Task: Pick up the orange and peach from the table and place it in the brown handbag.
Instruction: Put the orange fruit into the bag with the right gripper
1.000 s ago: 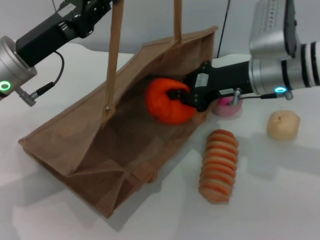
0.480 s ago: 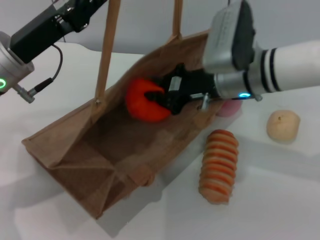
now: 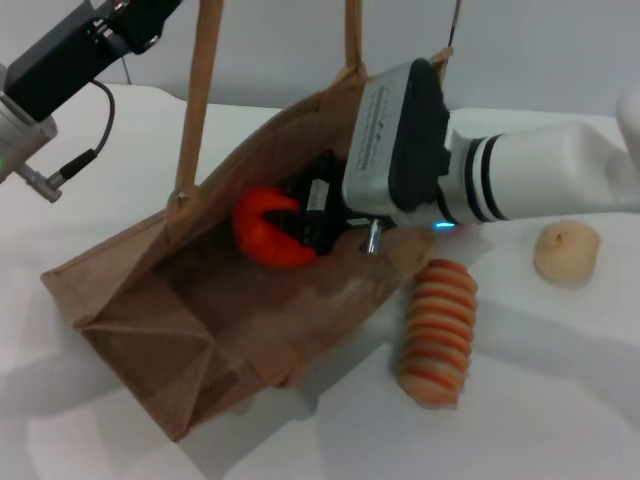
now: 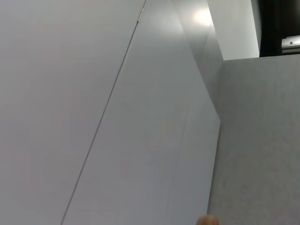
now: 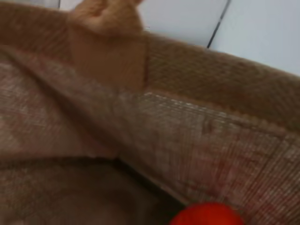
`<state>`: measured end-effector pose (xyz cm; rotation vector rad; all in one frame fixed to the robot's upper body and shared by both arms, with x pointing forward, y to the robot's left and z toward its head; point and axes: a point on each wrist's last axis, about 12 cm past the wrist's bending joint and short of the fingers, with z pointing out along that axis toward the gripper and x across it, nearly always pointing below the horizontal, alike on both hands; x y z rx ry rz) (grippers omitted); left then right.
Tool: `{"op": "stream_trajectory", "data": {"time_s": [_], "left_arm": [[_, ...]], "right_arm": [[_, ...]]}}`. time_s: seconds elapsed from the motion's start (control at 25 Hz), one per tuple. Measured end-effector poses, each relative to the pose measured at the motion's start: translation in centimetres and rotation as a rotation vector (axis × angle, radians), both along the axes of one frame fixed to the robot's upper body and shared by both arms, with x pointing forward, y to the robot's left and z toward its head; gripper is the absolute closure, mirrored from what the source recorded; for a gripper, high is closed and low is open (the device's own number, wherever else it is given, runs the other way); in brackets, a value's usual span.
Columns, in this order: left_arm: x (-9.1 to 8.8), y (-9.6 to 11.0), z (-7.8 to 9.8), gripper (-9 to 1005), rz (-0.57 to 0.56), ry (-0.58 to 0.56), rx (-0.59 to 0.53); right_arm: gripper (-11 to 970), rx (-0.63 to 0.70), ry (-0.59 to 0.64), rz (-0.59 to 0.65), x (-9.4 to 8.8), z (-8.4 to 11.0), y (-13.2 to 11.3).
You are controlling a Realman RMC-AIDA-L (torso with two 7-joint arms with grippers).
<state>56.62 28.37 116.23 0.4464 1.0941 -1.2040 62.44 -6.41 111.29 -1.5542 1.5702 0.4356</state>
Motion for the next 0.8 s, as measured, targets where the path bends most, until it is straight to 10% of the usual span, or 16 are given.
{"op": "stream_trajectory", "data": {"time_s": [0.68, 0.8], "left_arm": [[-1.2, 2.8, -1.1, 888, 0.153, 0.017, -0.042], [-1.3, 3.4, -1.6, 888, 0.199, 0.036, -0.04]], "right_arm": [[420, 0.126, -0.01, 0.034, -1.8, 0.2, -0.7], [212, 0.165, 0.012, 0.041, -2.1, 0.2, -1.5]]}}
